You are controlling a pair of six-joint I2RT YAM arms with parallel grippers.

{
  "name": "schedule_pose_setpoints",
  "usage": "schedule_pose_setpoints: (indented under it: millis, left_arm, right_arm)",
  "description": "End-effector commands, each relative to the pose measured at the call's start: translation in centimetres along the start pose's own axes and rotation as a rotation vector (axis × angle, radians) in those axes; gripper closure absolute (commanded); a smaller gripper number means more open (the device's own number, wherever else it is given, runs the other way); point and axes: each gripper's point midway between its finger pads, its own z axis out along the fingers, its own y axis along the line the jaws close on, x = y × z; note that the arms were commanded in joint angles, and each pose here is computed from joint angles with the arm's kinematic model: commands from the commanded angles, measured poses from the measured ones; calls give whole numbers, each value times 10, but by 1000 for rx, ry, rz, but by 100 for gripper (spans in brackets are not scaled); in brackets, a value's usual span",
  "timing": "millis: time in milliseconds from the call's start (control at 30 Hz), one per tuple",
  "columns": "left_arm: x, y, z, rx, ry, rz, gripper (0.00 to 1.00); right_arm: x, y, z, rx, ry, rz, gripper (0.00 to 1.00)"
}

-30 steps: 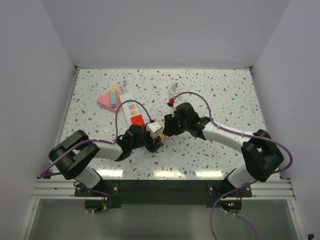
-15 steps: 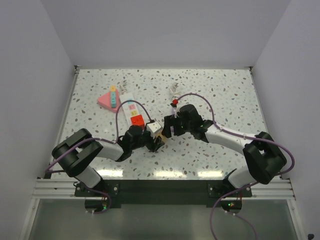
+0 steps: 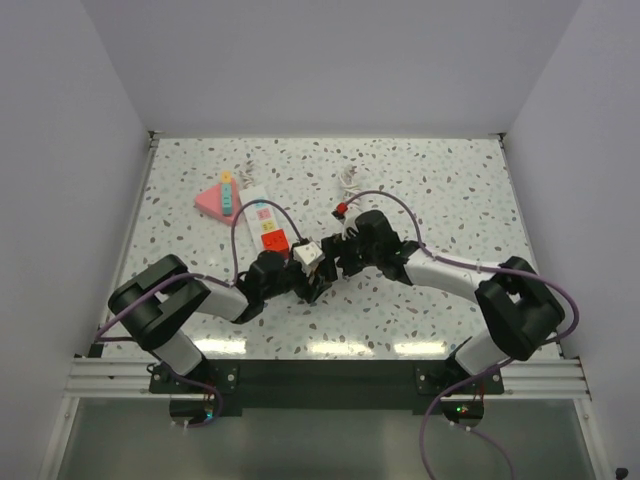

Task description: Insert the plug

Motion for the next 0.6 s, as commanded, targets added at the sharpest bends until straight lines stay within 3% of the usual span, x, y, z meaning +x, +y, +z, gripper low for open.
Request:
schedule_pose_setpoints:
  millis: [0,433,467,500,567]
  left_arm:
    - [-67,1,9,3,-227,35,28]
    - [-67,5,13,-11,-221,35,27]
    - [-67,5,13,-11,-219,35,27]
    - [-67,5,13,-11,-221,35,28]
    - [-67,4,13,-5,-222,36,34]
  right_arm:
    - [30,-4,10,-9,100,-5,18]
    - [44,-13,18,73,162,-27,23]
    - [46,-14,18,79,168,-29,26]
    - [47,-17,17,92,168,-28,39]
    - [48,-18,15,102,170,-23,48]
